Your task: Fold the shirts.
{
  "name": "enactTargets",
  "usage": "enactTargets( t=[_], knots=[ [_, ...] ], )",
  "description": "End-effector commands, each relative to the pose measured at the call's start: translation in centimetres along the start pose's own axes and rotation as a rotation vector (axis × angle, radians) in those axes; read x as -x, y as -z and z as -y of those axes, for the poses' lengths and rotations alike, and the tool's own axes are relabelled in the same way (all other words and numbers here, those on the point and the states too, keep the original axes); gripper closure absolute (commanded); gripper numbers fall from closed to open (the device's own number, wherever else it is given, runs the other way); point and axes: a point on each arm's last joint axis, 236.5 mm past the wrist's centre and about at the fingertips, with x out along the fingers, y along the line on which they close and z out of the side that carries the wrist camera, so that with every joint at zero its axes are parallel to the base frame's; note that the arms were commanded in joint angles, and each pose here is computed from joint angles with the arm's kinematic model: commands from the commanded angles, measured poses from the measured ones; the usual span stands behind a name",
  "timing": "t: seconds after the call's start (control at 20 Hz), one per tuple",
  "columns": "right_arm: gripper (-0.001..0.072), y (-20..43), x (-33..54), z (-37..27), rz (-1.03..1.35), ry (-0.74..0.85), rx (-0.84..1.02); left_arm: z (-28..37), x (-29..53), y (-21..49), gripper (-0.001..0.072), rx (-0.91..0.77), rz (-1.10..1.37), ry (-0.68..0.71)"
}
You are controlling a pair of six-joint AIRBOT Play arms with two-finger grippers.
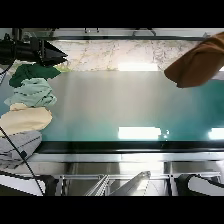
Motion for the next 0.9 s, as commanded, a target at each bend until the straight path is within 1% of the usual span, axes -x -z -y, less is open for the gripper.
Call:
enactTargets(
  t=[0.0, 0.1, 0.25, 0.35, 0.45, 0.5, 0.65, 0.85],
  knots=[
    [0.0692, -3.5, 0.3, 9.6, 0.059, 0.128, -0.069, -0.1, 0.0, -0.1, 0.0362, 0.000, 0.005, -0.002],
    [0.0692, -5.2, 0.8, 10.5, 0.097, 0.083, -0.008, -0.2, -0.1, -0.3, 0.0362, 0.000, 0.010, -0.005],
    [0.0692, -8.2, 3.8, 11.8, 0.184, 0.099, 0.026, -0.7, 0.0, -1.4, 0.0362, 0.000, 0.058, -0.027],
    [0.0692, -8.1, 5.5, 13.1, 0.164, 0.118, 0.026, -0.8, 0.0, -1.5, 0.0362, 0.000, 0.064, -0.031],
    [0.0692, -6.9, 7.3, 16.0, 0.105, 0.182, -0.012, -0.8, 0.0, -1.5, 0.0362, 0.001, 0.063, -0.030],
    [0.0693, -5.6, 8.5, 18.5, 0.058, 0.263, -0.061, -0.7, 0.0, -1.4, 0.0362, 0.001, 0.060, -0.029],
    [0.0694, 0.7, 14.4, 27.8, -0.159, 0.627, -0.206, -0.5, 0.0, -0.8, 0.0362, 0.001, 0.036, -0.018],
    [0.0694, 9.8, 23.9, 35.5, -0.427, 1.015, -0.384, -0.5, 0.0, -0.8, 0.0362, 0.000, 0.034, -0.018]
  ],
)
